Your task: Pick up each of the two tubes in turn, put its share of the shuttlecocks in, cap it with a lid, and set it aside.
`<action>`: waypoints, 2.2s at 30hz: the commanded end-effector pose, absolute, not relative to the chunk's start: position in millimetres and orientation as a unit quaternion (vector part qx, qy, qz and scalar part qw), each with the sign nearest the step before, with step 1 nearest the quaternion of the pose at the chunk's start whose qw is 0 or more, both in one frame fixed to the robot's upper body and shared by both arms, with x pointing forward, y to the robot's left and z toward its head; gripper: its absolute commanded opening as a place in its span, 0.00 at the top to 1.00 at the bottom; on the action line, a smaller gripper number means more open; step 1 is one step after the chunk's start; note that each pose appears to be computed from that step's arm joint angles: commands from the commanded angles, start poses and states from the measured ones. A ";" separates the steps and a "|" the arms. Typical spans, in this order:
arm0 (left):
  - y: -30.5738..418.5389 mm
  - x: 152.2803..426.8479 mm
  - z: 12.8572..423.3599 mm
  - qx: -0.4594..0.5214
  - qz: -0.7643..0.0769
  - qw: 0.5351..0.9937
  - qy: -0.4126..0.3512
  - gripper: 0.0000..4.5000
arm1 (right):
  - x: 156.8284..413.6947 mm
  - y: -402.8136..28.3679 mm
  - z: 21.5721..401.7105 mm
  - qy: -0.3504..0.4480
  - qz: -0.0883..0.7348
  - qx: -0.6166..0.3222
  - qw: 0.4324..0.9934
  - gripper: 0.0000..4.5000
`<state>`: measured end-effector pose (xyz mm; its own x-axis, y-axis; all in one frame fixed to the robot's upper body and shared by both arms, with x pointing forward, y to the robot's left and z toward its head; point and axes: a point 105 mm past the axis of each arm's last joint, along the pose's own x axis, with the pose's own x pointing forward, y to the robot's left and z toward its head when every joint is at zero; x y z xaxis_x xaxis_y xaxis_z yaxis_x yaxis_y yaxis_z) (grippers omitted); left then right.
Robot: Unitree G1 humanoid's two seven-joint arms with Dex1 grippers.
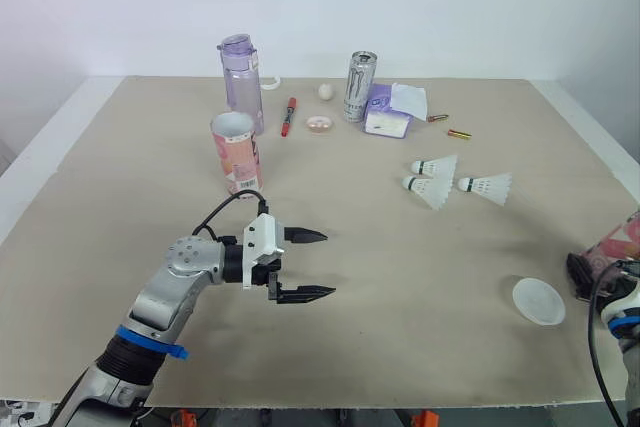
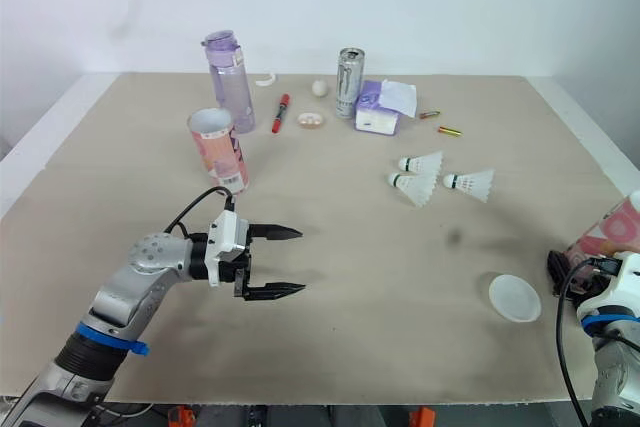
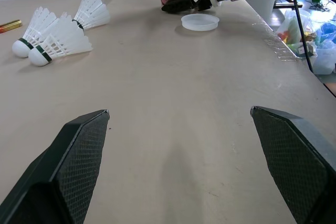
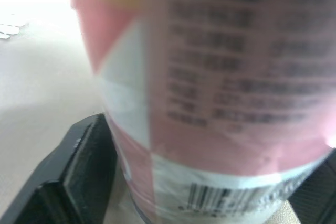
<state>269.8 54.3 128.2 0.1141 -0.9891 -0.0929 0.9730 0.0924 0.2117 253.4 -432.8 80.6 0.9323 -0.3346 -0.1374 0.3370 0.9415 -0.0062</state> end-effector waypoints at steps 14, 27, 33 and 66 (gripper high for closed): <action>49.9 272.0 138.2 0.120 -0.671 0.730 -0.058 0.00 | 220.6 -423.1 108.2 0.034 -0.178 -0.005 0.983 0.00; 50.6 283.0 137.9 0.120 -0.672 0.729 -0.058 0.00 | 164.2 -381.2 123.1 0.100 -0.031 -0.090 0.990 0.00; 56.4 293.5 142.7 0.109 -0.652 0.748 -0.063 0.00 | 178.4 -316.1 142.3 0.091 0.174 -0.118 0.973 0.00; 172.9 347.4 147.3 0.045 -0.212 0.975 -0.050 0.00 | 335.2 -123.0 160.7 -0.087 0.566 -0.121 0.811 0.00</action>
<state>343.5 167.2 138.0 0.8978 -0.4375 0.0517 0.4314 0.8969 0.0972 332.5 -124.4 148.9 0.3433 0.9390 -0.0190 -0.9120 0.3285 -0.2457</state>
